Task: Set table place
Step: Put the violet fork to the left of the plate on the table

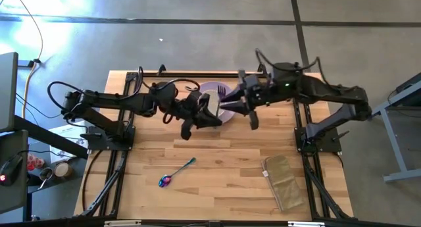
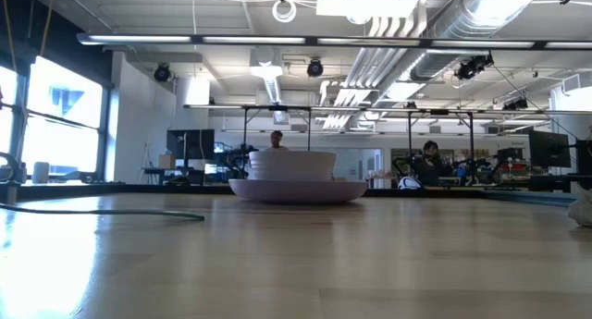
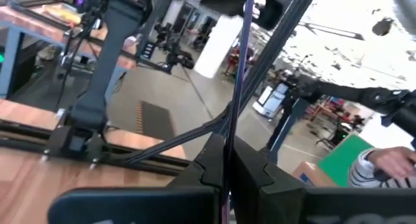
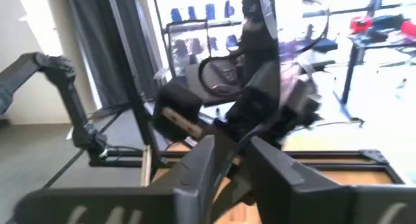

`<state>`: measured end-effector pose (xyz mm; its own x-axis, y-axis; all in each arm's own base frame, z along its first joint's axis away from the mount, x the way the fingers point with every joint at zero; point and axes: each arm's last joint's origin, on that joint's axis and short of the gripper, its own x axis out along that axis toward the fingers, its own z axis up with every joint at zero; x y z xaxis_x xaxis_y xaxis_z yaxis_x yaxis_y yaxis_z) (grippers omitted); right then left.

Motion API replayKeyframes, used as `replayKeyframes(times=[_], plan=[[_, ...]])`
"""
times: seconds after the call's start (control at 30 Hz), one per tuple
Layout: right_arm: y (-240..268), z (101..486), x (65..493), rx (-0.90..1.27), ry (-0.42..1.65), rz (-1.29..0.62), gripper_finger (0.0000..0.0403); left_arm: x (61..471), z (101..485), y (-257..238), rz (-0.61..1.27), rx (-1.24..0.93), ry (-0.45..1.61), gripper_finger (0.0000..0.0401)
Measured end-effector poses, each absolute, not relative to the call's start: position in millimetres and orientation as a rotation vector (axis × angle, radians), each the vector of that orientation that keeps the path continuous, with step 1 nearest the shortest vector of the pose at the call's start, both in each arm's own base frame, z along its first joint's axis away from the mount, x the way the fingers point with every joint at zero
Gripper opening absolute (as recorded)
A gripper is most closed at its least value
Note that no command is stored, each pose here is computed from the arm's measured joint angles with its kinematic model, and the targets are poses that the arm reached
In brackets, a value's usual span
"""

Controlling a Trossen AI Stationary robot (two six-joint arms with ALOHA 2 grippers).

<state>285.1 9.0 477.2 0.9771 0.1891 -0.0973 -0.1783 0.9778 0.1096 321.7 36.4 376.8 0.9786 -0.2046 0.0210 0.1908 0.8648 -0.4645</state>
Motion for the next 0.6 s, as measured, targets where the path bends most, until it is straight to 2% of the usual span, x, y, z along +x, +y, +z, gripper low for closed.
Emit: replayKeyframes(times=[0.13, 0.23, 0.43, 0.6], plan=[[9, 486, 271, 0.09, 0.075, 0.177, 0.0115, 321, 373, 42, -0.159, -0.49, 0.053, 0.0], [9, 494, 256, 0.089, 0.049, 0.179, 0.0126, 316, 365, 53, -0.07, -0.51, 0.143, 0.0], [8, 504, 231, 0.089, 0.04, 0.169, 0.0129, 298, 355, 70, 0.048, -0.537, 0.295, 0.0], [6, 503, 217, 0.076, 0.078, 0.111, 0.0129, 269, 365, 85, 0.132, -0.546, 0.29, 0.0]])
